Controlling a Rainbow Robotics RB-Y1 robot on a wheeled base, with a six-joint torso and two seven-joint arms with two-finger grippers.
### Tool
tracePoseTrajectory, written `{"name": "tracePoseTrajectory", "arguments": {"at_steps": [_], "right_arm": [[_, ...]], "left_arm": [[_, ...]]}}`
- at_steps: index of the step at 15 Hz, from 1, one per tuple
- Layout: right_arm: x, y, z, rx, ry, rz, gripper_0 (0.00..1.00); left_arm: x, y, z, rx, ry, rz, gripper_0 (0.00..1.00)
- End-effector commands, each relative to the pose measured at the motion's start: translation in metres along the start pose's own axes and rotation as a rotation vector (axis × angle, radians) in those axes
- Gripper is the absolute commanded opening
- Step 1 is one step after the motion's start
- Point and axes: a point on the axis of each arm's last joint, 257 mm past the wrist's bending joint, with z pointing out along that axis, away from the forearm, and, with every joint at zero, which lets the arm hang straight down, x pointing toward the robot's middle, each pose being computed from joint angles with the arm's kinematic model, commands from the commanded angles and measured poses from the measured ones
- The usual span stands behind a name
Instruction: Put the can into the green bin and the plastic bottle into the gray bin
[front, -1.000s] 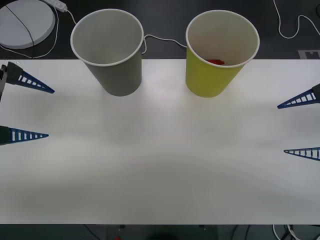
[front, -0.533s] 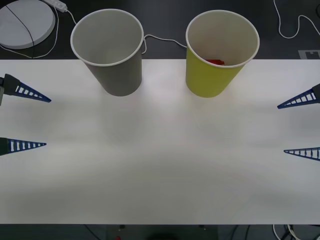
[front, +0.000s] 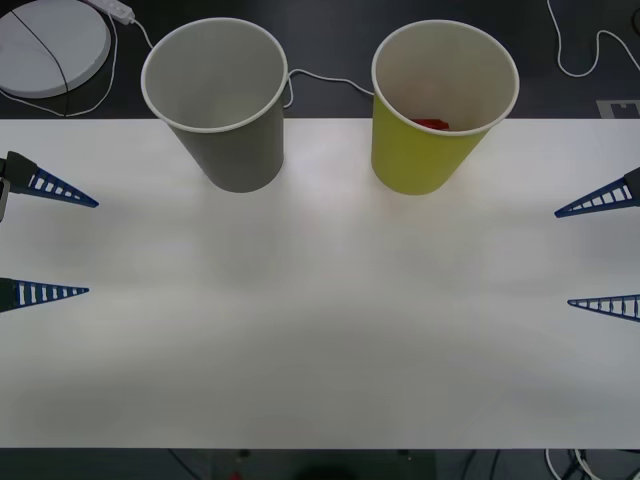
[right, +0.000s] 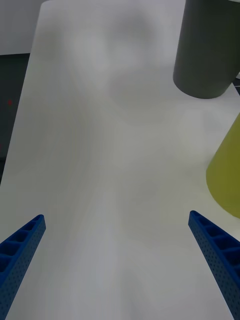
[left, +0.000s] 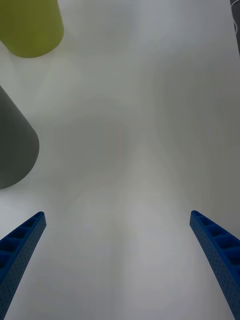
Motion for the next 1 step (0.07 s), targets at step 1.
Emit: {"name": "tracePoseTrajectory", "arguments": {"at_steps": [1], "right_arm": [[0.0,0.0,0.0,0.0,0.0,0.0,1.0]], "left_arm": [[0.0001,0.0,0.0,0.0,0.0,0.0,1.0]]}}
